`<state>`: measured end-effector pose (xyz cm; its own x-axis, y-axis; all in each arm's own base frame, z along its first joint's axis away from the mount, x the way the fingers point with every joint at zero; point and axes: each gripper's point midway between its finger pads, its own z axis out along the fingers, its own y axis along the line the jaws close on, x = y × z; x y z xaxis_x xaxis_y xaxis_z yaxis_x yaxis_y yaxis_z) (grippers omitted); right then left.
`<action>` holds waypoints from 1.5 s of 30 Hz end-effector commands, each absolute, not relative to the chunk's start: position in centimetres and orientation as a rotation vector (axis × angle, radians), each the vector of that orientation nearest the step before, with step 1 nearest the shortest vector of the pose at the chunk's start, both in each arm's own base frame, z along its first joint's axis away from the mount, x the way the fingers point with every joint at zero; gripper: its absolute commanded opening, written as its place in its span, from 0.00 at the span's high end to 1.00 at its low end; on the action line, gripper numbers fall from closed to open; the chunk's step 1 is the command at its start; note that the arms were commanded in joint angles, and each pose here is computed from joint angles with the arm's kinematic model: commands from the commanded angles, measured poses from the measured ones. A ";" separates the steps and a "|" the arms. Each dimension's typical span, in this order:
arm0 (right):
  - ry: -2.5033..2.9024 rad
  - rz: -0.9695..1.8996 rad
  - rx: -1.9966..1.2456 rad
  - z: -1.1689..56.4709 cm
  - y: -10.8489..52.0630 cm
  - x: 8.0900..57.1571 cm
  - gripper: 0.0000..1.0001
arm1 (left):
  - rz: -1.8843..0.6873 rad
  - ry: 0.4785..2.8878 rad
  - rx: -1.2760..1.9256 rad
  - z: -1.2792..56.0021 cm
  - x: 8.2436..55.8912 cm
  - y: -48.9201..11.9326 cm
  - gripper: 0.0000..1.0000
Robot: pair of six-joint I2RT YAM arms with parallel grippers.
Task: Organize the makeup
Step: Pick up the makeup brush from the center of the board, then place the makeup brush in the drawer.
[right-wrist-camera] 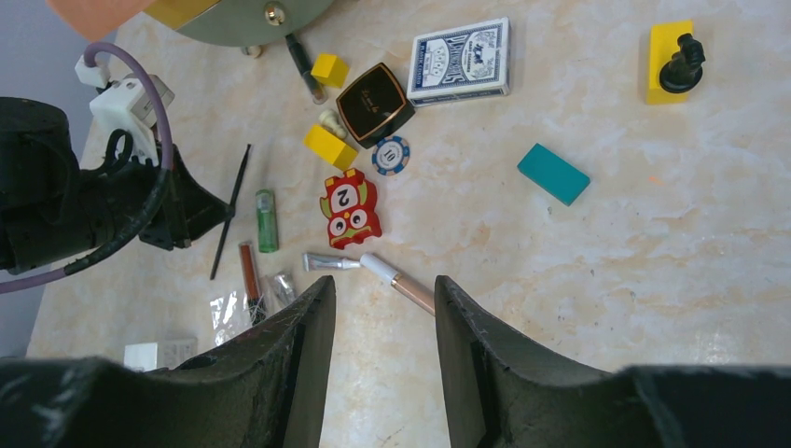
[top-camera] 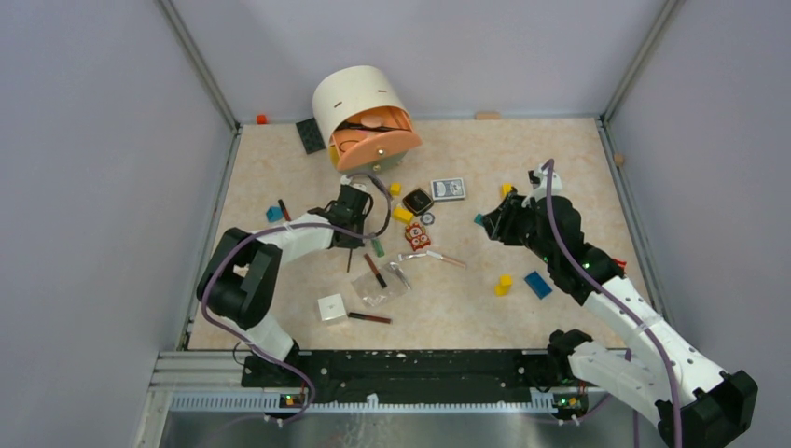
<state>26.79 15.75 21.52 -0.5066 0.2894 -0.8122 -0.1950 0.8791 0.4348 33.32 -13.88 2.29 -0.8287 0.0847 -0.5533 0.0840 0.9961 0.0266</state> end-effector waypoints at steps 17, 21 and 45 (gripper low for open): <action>1.976 0.626 0.064 22.5 16.1 26.7 0.57 | 0.019 1.993 -0.043 25.5 32.3 -8.5 1.00; 1.976 0.636 0.063 22.5 16.2 26.6 0.57 | -0.029 1.797 0.191 31.2 33.4 -10.4 1.00; 1.966 0.570 0.037 23.4 14.9 26.0 0.57 | 0.126 1.621 1.120 33.5 49.2 -21.7 1.00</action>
